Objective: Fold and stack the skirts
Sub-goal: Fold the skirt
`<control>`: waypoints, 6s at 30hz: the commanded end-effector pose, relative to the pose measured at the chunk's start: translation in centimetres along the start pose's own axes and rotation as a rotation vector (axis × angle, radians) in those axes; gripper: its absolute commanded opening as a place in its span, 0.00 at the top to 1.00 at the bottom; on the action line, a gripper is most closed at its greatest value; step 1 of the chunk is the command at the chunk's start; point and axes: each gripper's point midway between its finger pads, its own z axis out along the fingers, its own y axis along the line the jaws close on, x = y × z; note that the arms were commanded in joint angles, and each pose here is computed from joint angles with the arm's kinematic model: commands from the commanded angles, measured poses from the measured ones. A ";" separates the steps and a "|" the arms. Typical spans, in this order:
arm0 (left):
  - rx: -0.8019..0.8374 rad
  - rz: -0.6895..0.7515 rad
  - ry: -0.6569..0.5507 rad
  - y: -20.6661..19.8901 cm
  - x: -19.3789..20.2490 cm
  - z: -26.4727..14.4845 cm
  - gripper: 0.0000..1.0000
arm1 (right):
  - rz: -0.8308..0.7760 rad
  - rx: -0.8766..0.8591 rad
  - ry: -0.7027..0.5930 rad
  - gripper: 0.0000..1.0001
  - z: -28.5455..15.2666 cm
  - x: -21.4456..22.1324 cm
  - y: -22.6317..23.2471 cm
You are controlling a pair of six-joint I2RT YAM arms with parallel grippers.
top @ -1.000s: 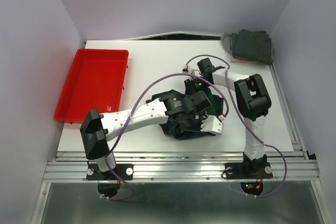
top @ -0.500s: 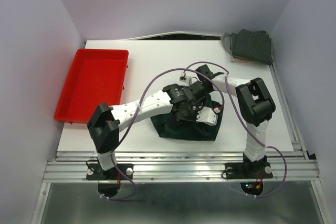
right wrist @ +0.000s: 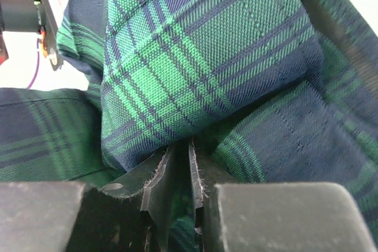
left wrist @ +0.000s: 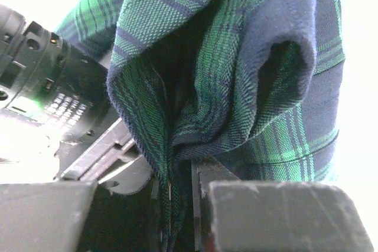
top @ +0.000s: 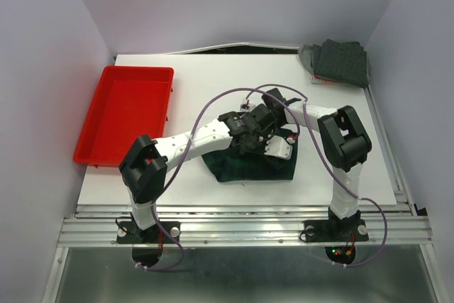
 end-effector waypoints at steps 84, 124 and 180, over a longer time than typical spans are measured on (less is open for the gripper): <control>0.030 -1.102 -0.548 4.9 9.9 -6.0 0.01 | 0.193 -0.028 -0.133 0.79 -1.2 -5.9 -9.3; 0.177 -1.265 -0.754 3.4 7.7 -5.6 1.00 | 0.219 -0.109 -0.089 0.94 -0.1 -3.2 -7.3; 0.030 -1.611 -0.454 4.3 15.4 9.2 1.00 | 0.100 0.508 -0.530 0.62 -20.3 -17.3 -12.3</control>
